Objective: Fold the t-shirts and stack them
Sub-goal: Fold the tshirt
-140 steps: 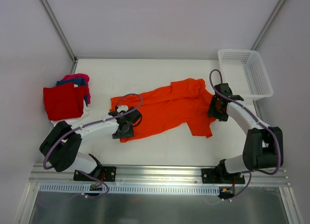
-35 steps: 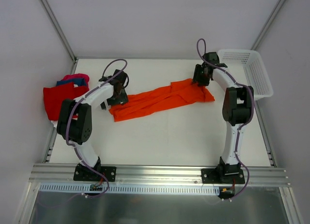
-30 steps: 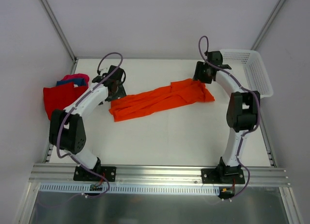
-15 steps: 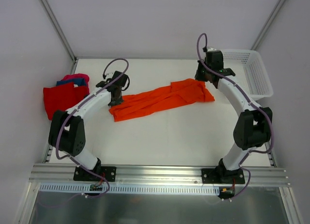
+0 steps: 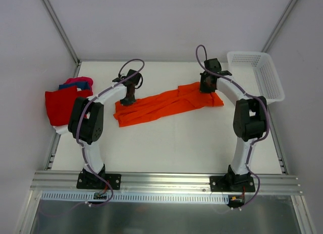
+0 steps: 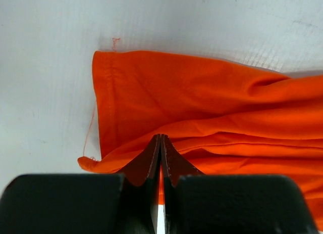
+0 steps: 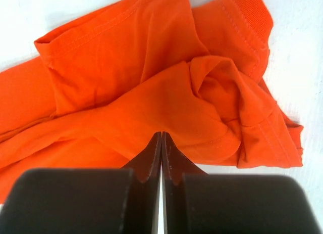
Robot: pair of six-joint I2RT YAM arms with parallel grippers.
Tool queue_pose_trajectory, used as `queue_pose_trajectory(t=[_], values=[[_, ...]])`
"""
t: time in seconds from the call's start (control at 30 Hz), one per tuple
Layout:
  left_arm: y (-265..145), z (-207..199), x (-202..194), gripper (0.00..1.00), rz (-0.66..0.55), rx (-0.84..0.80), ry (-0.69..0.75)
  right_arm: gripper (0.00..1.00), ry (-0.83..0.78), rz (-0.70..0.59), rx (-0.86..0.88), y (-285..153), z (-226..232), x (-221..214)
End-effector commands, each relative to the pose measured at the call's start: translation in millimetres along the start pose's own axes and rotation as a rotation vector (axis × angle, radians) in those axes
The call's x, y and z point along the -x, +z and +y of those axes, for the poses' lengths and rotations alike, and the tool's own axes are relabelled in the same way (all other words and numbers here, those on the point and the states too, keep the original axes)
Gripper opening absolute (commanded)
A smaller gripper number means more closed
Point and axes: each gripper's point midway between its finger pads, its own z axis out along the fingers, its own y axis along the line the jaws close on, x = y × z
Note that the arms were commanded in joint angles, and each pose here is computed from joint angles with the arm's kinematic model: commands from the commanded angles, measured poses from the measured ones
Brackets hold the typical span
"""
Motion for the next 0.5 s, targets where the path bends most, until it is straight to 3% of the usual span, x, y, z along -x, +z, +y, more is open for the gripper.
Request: queue_pose_trajectory(t=[0.0, 0.23, 0.47], values=[[6, -8, -1, 0.0, 0.022, -0.012, 0.044, 0.0, 0.003, 0.004, -0.052, 0, 0, 8], [25, -14, -31, 0.0, 0.121, -0.026, 0.072, 0.01, -0.006, 0.08, -0.089, 17, 1, -8], [15, -9, -70, 0.0, 0.19, -0.041, 0.063, 0.01, -0.024, 0.15, -0.129, 30, 6, -24]])
